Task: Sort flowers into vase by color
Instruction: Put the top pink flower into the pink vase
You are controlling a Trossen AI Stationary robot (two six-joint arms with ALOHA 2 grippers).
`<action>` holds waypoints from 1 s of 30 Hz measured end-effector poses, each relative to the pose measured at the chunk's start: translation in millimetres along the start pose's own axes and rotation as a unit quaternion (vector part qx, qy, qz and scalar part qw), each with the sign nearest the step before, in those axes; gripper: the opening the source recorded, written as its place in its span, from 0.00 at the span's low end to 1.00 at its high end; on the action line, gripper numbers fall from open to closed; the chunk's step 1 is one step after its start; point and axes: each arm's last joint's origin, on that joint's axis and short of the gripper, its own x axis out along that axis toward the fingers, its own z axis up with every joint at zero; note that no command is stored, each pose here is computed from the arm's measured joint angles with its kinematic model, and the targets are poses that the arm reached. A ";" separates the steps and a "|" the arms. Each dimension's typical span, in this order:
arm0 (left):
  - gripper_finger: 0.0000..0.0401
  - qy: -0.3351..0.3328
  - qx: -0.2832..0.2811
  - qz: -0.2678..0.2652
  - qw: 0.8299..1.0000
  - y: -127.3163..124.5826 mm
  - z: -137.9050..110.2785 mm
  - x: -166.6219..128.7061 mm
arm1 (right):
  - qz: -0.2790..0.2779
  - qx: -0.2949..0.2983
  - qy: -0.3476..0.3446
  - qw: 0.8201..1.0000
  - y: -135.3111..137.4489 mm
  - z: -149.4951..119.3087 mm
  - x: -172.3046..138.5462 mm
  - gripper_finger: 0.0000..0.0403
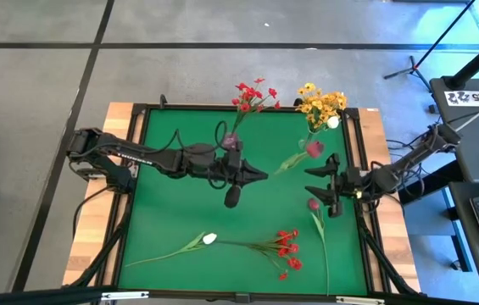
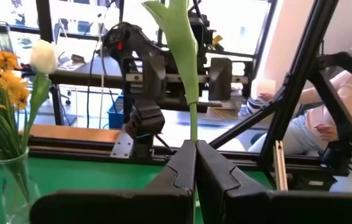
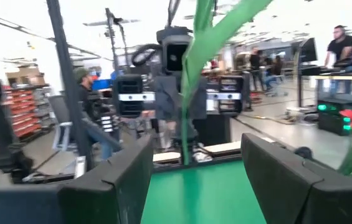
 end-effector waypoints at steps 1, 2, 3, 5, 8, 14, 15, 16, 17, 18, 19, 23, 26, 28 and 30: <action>0.00 -0.001 0.000 -0.001 1.000 -0.7 0.1 0.0 | -0.007 -0.003 0.000 1.000 -0.6 -2.4 4.0 0.60; 0.00 -0.001 0.000 -0.002 1.000 -1.2 0.1 -0.1 | -0.012 -0.006 0.000 1.000 -1.3 -4.9 8.0 0.60; 0.00 0.000 0.000 -0.002 1.000 -1.4 -0.1 0.0 | -0.013 -0.009 -0.001 1.000 -2.1 -7.1 11.9 0.60; 0.00 0.001 0.000 -0.007 1.000 -2.2 -0.3 -0.1 | -0.012 -0.008 -0.012 1.000 -4.7 -9.3 19.7 0.60; 0.00 0.003 -0.003 -0.011 1.000 -2.3 -0.5 -0.1 | 0.001 -0.001 -0.033 0.999 -9.3 -12.3 31.2 0.60; 0.00 0.004 -0.003 -0.011 1.000 -2.2 -0.8 -0.1 | 0.026 0.022 -0.059 0.998 -23.5 -18.6 49.8 0.60; 0.00 0.005 -0.004 -0.011 1.000 -2.2 -1.0 -0.1 | 0.029 0.027 -0.060 0.997 -26.0 -20.0 52.2 0.60; 0.00 0.007 -0.004 -0.011 1.000 -2.2 -1.3 -0.1 | 0.033 0.030 -0.061 0.997 -28.4 -21.4 54.6 0.60; 0.00 0.007 -0.005 -0.011 1.000 -2.2 -1.4 -0.1 | 0.038 0.035 -0.061 0.997 -30.5 -22.8 56.7 0.60; 0.00 0.007 -0.009 -0.011 1.000 -2.0 -1.4 -0.1 | 0.041 0.038 -0.063 0.996 -32.7 -23.8 58.8 0.60; 0.00 0.009 -0.013 -0.011 1.000 -2.0 -2.1 0.4 | 0.043 0.041 -0.067 0.996 -34.5 -24.8 60.7 0.60; 0.00 0.018 -0.016 -0.013 1.000 -1.5 -8.0 4.2 | 0.073 0.046 -0.085 0.993 -38.3 -27.9 67.0 0.60; 0.00 0.027 -0.019 -0.011 0.999 -0.9 -14.1 8.1 | 0.092 0.046 -0.100 0.990 -37.2 -29.4 69.3 0.60; 0.00 0.032 -0.026 -0.010 0.999 0.3 -18.1 10.7 | 0.093 0.047 -0.101 0.989 -36.6 -30.9 70.3 0.60; 0.00 0.036 -0.028 -0.007 0.999 1.8 -21.8 13.2 | 0.094 0.046 -0.098 0.990 -36.3 -32.6 71.0 0.60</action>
